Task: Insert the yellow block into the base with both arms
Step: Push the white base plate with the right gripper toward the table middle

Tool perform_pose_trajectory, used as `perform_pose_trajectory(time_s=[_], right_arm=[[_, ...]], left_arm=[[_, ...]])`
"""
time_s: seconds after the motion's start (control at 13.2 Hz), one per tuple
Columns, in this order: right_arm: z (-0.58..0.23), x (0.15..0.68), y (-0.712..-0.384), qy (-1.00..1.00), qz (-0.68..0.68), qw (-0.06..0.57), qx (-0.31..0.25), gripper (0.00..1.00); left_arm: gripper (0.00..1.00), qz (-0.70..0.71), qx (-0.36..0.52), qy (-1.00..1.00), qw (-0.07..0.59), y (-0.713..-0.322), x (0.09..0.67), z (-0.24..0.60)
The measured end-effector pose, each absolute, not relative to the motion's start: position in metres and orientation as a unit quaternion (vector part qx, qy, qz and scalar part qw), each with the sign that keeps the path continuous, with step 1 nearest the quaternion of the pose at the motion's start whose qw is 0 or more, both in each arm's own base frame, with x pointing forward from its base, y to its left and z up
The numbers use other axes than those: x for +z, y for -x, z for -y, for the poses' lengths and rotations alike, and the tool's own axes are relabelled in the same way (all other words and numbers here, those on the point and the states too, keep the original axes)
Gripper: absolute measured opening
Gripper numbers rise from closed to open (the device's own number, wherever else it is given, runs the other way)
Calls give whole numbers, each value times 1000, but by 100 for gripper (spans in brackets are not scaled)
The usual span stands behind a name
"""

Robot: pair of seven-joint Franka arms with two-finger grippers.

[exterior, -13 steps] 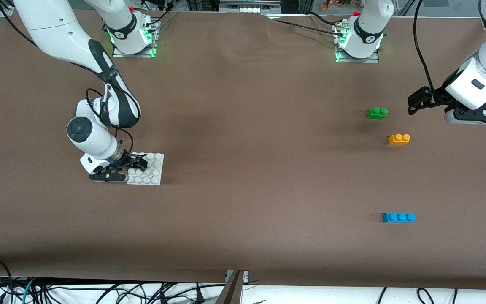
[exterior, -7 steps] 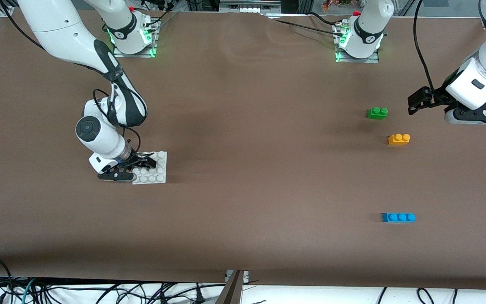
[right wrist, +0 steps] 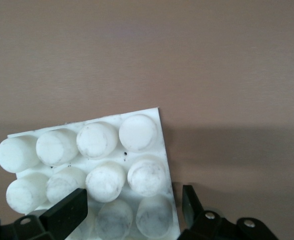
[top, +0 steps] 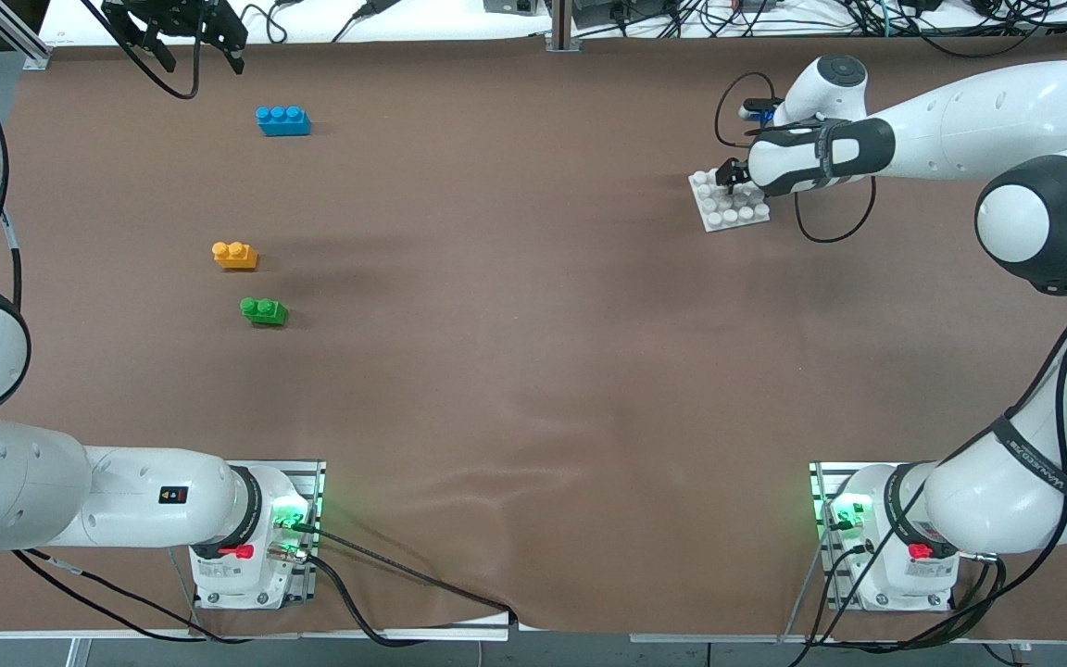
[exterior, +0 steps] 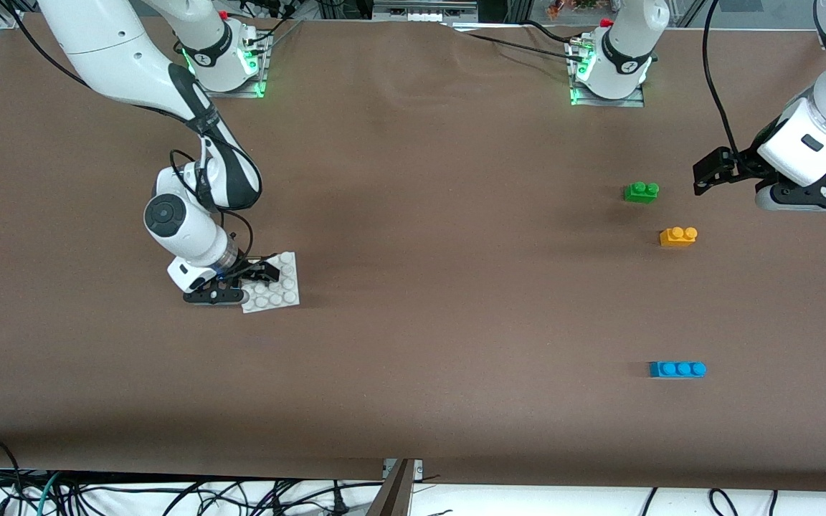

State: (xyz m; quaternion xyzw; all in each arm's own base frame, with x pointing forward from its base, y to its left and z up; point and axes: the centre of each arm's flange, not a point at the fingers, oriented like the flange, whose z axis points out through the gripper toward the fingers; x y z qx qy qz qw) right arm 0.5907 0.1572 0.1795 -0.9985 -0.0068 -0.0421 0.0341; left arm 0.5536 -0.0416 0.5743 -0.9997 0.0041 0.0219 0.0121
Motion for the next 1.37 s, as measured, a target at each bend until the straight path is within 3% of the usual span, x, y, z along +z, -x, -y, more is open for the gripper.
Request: perform_pose_trajectory(time_s=[0.91, 1.37], right_arm=[[-329, 172, -555, 993, -74, 72, -62, 87], [-405, 179, -557, 988, -115, 77, -62, 87]], left_arm=[[100, -4, 22, 1000, 12, -554, 574, 41], [100, -4, 22, 1000, 12, -554, 574, 41]])
